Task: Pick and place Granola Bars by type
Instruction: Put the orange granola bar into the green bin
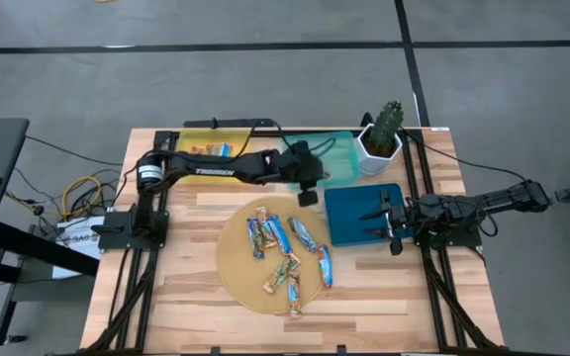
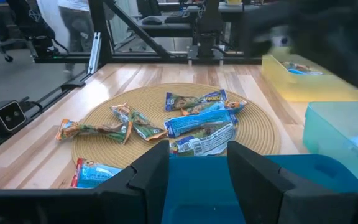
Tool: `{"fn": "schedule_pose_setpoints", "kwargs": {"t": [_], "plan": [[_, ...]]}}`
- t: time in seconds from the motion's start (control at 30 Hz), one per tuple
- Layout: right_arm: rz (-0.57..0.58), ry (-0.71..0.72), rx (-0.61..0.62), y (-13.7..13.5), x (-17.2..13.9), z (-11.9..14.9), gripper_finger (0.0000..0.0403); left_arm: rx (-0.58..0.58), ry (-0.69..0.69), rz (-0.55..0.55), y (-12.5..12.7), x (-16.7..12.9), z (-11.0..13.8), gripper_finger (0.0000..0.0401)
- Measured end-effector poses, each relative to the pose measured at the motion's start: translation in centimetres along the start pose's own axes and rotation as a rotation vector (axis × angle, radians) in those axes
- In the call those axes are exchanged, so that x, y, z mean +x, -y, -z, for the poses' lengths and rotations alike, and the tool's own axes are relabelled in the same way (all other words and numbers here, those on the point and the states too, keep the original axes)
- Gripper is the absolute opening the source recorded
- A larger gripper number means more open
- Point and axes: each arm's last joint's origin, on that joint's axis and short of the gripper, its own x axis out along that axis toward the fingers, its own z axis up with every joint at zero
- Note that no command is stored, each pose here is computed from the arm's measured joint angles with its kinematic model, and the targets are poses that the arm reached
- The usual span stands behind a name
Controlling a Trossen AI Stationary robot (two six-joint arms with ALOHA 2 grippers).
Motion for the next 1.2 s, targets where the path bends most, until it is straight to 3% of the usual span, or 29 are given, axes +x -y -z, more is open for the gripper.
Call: {"fn": "schedule_pose_setpoints", "kwargs": {"t": [0.3, 0.5, 0.67, 1.2], "plan": [[0.0, 0.001, 0.0, 0.0, 0.0, 0.0, 0.0154, 0.427, -0.057, 0.199, 4.7, -3.9, -0.9, 0.0084], [0.0, 0.001, 0.0, 0.0, 0.0, 0.0, 0.0154, 0.603, -0.161, 0.295, 6.9, -6.2, -0.4, 0.0084], [0.0, 0.0, 0.0, 0.0, 0.0, 0.0, 0.0154, 0.65, -0.239, 0.342, 7.4, -7.5, 0.2, 0.0084], [0.0, 0.001, 0.0, 0.0, 0.0, 0.0, 0.0154, 0.649, -0.375, 0.402, 8.1, -8.5, 1.3, 0.0084]]}}
